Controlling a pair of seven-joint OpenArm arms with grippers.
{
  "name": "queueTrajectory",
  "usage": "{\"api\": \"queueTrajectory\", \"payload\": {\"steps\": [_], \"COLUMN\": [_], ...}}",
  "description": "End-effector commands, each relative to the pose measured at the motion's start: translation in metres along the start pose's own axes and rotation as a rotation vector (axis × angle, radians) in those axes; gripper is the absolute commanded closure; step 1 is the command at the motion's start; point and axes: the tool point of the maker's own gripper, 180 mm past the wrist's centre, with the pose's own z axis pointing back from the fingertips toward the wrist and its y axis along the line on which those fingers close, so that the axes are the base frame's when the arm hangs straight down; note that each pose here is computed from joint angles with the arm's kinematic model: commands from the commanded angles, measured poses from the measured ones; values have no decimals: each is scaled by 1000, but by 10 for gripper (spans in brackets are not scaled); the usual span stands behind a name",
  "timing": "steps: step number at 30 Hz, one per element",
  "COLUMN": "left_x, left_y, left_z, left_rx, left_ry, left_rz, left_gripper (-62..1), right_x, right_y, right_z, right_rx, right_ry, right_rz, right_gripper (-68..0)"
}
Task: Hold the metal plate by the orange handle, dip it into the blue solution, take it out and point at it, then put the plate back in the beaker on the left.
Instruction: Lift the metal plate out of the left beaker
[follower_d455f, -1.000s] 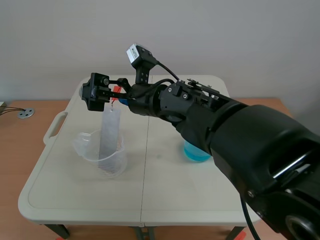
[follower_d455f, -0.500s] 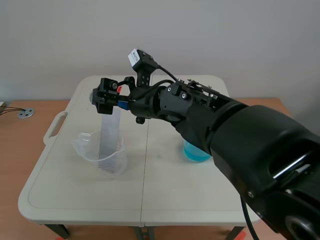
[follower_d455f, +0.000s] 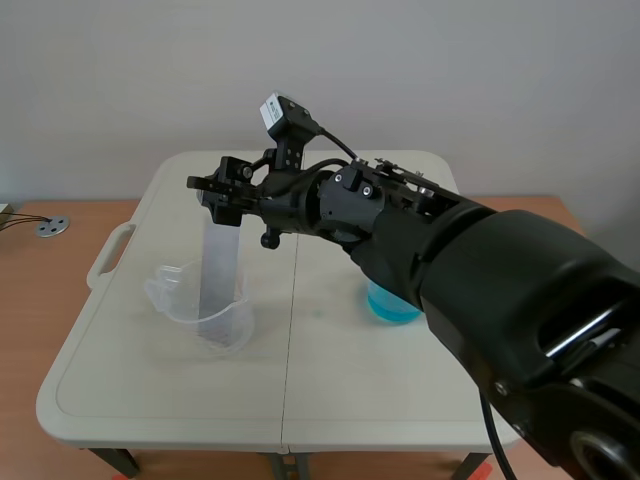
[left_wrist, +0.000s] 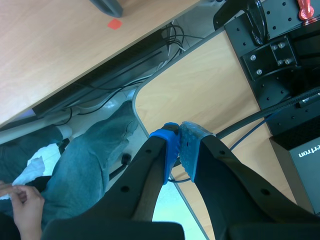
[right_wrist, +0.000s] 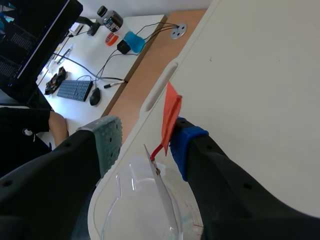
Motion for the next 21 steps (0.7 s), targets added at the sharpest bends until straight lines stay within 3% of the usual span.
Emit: {"api": "queueTrajectory", "payload": {"steps": [1,4,9,17,21], "left_x": [4,4,5,6,6], "left_y": [1,1,1,1,1], "left_z": [1,1,1,1,1], "left_rx": [2,2,2,2,2], "left_ry": [-16,-17,-18,-23,-24], "left_rz": [3,3,3,3,3], "left_gripper": [-19,-19,-19,-19,-19], "right_x": [29,31,31,31,34], "right_y": [10,8,3,2,9], "right_z": [-3,-2,0,1,1], "right_rx": [29,27,16,13,53], "right_ry": [-71,-80,-76,-74,-91], "right_rz": [24,27,38,46,55], "right_gripper": [-182,-148,-17,-13,-13]}}
